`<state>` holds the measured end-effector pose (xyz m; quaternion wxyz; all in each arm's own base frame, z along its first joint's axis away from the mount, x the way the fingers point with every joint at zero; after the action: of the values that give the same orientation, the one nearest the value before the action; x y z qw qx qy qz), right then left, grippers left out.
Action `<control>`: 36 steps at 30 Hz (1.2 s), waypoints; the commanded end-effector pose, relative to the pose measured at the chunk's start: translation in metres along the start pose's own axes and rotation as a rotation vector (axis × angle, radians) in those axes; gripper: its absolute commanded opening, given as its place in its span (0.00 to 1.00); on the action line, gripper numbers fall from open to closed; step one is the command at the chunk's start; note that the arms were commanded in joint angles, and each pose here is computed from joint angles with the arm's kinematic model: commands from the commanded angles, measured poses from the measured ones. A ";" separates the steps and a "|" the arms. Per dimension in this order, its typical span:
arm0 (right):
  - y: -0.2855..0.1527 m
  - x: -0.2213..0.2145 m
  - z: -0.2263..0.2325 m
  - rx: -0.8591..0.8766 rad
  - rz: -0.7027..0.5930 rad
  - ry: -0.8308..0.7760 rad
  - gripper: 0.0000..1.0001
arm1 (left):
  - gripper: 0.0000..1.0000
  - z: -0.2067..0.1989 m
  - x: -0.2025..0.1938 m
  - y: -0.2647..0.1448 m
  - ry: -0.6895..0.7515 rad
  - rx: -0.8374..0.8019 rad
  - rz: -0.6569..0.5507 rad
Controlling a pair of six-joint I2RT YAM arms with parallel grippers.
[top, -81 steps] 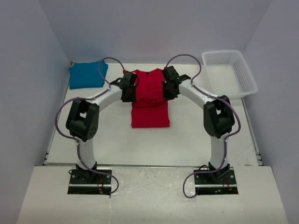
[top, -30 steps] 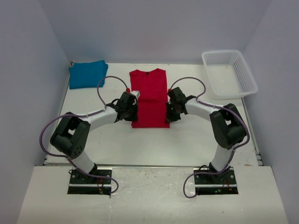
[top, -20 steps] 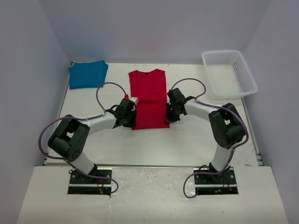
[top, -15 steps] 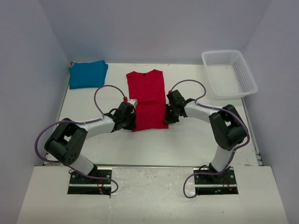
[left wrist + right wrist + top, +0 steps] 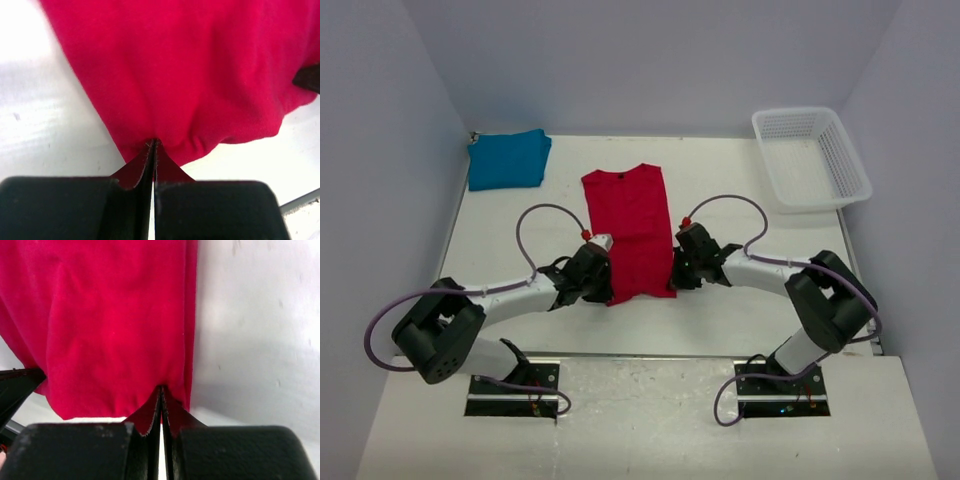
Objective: Fold and stack the t-shirts
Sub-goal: Grab one side of the 2/3 rectangular tshirt with both arms
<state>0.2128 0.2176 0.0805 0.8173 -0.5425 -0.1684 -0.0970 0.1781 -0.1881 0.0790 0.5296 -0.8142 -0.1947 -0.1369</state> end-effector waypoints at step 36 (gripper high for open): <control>-0.107 -0.055 -0.004 0.056 -0.288 0.045 0.41 | 0.25 -0.012 -0.025 -0.066 -0.016 0.039 -0.091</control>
<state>0.1356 0.1738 0.1461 0.7960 -0.5172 -0.2307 -0.2137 0.1216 -0.1710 0.1008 0.5620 -0.7878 -0.2185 -0.1259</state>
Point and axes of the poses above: each gripper's point midway between its finger pads, its own y axis out along the fingers, its own z axis along the line the jaws close on, x = y × z, the point moved 8 cm from there along -y, back along the fingers, and after that the axes turned 9 degrees about -y, right-handed, at the moved point
